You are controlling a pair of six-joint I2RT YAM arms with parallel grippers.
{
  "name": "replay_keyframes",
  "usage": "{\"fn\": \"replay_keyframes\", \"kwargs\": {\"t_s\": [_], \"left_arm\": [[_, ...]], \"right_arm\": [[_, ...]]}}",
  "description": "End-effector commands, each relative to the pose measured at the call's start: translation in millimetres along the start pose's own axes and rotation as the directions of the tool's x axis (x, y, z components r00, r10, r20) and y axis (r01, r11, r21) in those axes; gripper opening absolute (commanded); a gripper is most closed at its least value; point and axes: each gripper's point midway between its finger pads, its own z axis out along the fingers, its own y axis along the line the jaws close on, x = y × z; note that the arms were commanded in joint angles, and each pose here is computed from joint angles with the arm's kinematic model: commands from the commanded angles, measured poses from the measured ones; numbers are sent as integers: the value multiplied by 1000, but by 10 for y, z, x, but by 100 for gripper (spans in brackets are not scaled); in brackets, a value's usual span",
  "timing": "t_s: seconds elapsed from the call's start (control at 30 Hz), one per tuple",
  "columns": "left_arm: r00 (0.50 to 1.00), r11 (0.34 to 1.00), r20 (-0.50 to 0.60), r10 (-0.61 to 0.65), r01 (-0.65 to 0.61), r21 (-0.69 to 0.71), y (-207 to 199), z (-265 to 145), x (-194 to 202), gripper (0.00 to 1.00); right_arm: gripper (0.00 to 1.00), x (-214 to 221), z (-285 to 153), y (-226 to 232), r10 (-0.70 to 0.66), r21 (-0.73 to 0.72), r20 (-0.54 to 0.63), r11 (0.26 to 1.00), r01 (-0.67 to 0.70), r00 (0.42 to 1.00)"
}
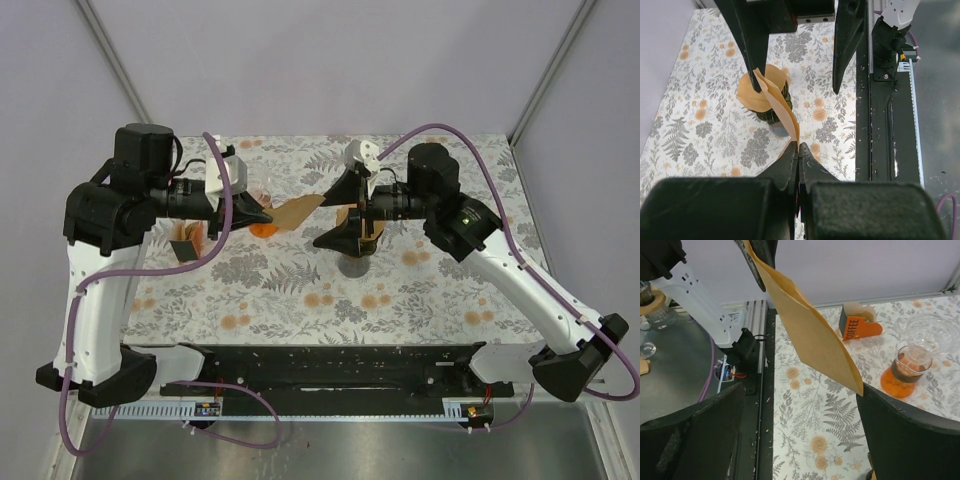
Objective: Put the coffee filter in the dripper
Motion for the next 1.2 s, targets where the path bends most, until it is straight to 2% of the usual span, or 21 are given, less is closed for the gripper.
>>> {"fn": "replay_keyframes", "kwargs": {"t_s": [0.0, 0.17, 0.27, 0.37, 0.63, 0.77, 0.9, 0.93, 1.0, 1.07, 1.1, 1.17], "left_arm": [[1000, 993, 11, 3, -5, 120, -326, -38, 8, 0], [999, 985, 44, 15, -22, 169, -444, -46, -55, 0], [999, 984, 52, 11, -20, 178, -458, -44, -74, 0], [999, 984, 47, 3, -12, 180, -450, -35, -59, 0], [999, 988, 29, -23, 18, 155, -369, -8, -33, 0], [999, 989, 25, -38, 34, 143, -320, 9, -27, 0], [999, 990, 14, -46, 43, 134, -298, 14, -7, 0], [999, 990, 9, -51, 50, 129, -290, 15, 2, 1], [998, 991, -8, -56, 57, 121, -288, 11, 41, 24], [999, 990, -19, -51, 53, 132, -332, -4, 73, 43], [998, 989, -22, -51, 53, 135, -344, -9, 79, 57], [999, 992, -18, -33, 35, 119, -346, -43, 34, 65]], "right_arm": [[100, -136, 12, 147, -10, -93, 68, 996, 16, 998], [97, -169, 94, 205, 28, -171, 88, 985, -13, 996], [90, -192, 124, 248, 48, -218, 100, 976, -25, 994], [76, -245, 152, 312, 55, -280, 127, 960, -17, 990], [28, -217, 136, 372, 42, -300, 115, 954, -6, 992], [14, -119, 138, 362, 42, -282, 84, 959, -17, 996], [1, -12, 104, 324, -14, -235, 58, 972, 27, 998], [0, -1, 81, 305, -34, -215, 54, 976, 45, 998], [0, 35, 46, 285, -67, -184, 38, 980, 73, 997], [0, 88, 7, 276, -93, -168, 13, 981, 94, 996], [0, 101, -8, 273, -116, -165, 6, 980, 115, 993], [0, 156, -35, 287, -128, -164, -27, 979, 122, 991]]}}
